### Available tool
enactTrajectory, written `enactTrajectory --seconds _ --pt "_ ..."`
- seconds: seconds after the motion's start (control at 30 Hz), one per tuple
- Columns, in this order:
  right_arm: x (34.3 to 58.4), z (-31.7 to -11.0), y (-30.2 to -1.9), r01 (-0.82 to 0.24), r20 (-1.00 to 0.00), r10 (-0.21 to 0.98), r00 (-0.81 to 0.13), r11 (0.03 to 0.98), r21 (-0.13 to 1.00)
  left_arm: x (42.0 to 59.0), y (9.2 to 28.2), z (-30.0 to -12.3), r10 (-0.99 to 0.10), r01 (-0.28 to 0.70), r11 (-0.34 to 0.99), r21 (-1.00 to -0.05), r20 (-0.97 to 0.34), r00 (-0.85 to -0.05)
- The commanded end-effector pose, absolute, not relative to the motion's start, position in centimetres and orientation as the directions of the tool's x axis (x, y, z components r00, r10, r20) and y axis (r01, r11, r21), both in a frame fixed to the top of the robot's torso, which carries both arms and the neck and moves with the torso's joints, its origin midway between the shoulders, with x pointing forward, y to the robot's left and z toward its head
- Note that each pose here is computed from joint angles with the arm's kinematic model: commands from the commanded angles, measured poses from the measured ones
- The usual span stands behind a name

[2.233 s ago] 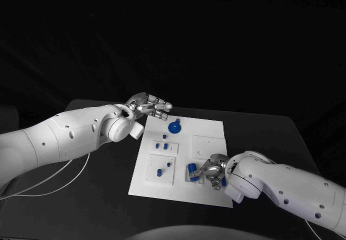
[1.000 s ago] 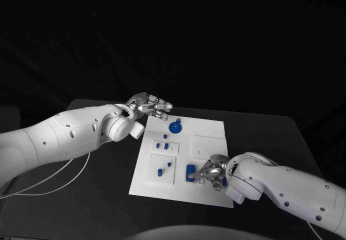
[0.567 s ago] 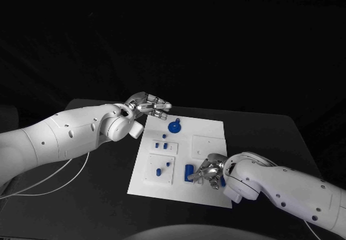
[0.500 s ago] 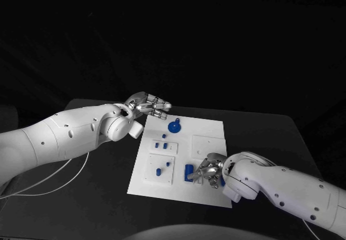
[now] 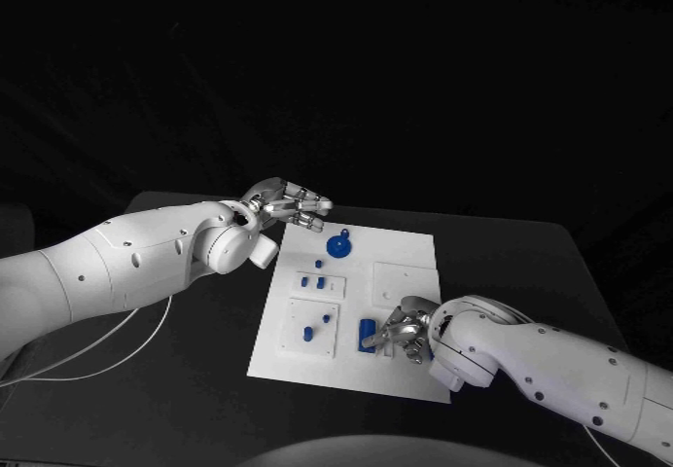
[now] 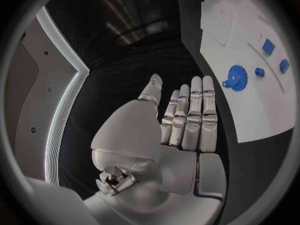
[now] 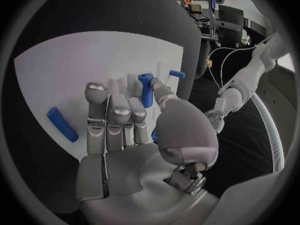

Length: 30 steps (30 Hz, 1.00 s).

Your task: Assemble the parts on the task board

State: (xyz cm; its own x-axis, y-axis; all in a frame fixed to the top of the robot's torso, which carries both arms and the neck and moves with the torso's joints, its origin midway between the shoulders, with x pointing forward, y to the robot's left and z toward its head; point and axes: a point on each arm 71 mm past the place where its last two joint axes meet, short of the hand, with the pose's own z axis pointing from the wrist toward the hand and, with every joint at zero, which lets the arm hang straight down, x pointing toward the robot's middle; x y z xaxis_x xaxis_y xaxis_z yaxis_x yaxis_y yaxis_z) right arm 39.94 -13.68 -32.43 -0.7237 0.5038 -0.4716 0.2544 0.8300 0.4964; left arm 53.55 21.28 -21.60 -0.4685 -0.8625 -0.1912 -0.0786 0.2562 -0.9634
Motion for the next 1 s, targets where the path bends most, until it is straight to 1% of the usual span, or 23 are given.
enactTrajectory --seconds 0.03,0.43,0.73,0.87,1.0 --pt "39.7 -33.0 -14.2 0.25 -0.485 0.48 -0.731 0.85 0.464 53.5 21.1 -21.5 -0.857 -0.075 0.25 -0.965 -0.185 -0.482" --pt "39.3 -32.3 -15.3 0.241 -0.479 0.494 -0.726 0.835 0.495 53.5 21.3 -21.6 -0.858 -0.076 0.252 -0.965 -0.186 -0.478" --pt "39.9 -30.4 -16.3 0.239 -0.467 0.537 -0.702 0.796 0.556 53.6 21.4 -21.6 -0.86 -0.077 0.254 -0.964 -0.188 -0.475" --pt "40.4 -29.4 -17.5 0.227 -0.479 0.539 -0.693 0.793 0.565 53.6 21.5 -21.6 -0.86 -0.077 0.254 -0.964 -0.189 -0.474" --pt "41.0 -28.9 -19.2 0.214 -0.495 0.521 -0.695 0.808 0.549 53.5 21.5 -21.6 -0.86 -0.075 0.253 -0.964 -0.189 -0.475"
